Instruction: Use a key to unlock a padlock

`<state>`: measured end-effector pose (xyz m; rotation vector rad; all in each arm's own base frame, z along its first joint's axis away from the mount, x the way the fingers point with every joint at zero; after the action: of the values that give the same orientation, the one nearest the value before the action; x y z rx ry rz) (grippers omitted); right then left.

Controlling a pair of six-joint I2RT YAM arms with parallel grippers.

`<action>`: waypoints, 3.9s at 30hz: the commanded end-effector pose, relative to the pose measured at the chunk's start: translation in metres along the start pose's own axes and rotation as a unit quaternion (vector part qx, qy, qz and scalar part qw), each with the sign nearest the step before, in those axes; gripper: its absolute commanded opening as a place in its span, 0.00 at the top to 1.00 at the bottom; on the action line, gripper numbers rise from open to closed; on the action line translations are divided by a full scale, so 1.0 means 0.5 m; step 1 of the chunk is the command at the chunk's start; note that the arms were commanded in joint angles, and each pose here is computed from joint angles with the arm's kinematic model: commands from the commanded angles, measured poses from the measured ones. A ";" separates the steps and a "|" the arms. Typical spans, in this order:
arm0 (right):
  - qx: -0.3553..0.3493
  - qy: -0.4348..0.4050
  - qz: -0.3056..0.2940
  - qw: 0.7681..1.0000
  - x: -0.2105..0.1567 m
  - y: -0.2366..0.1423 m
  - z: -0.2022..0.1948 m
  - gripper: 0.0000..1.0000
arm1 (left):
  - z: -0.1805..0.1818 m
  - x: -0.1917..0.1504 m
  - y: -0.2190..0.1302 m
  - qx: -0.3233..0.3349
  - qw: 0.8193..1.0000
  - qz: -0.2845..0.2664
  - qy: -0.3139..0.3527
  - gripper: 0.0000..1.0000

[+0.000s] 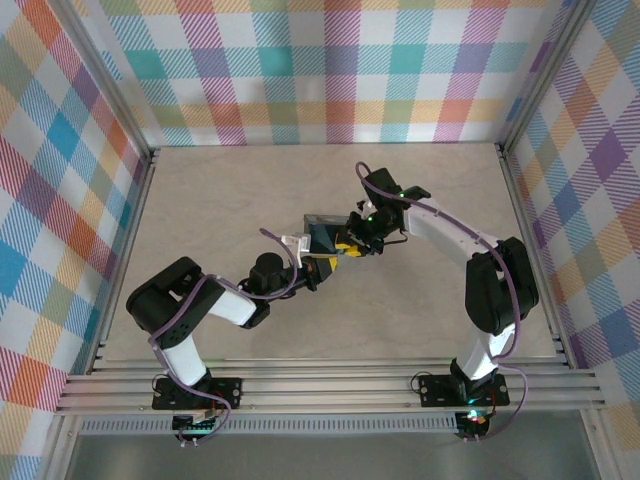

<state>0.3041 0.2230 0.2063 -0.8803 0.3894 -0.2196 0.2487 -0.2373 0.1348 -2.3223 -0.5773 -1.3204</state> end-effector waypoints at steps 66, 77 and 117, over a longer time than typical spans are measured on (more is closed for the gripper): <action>0.044 0.028 0.084 0.995 -0.014 -0.005 -0.016 1.00 | -0.092 0.086 0.058 -0.061 0.994 -0.065 0.063 1.00; 0.028 0.027 0.119 0.992 -0.017 -0.001 -0.014 1.00 | -0.121 0.021 0.040 0.027 0.949 0.030 0.313 1.00; -0.013 0.042 0.056 0.998 -0.020 0.058 -0.102 0.63 | -0.128 -0.093 0.055 0.116 0.914 0.036 0.388 1.00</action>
<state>0.2870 0.2065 0.1686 -0.8728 0.4110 -0.1734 0.2052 -0.2900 0.1177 -1.3948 -0.3485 -1.7899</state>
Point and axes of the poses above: each hand's point on the last joint's axis, 136 mm out from that joint toward the fingers, its own y axis out along the fingers, its own z axis along the line the jaws close on, x = y × z, the point moved 9 cm from there along -y, back along the fingers, and after that the axes turned 14 degrees about y, right-handed, at the moved point
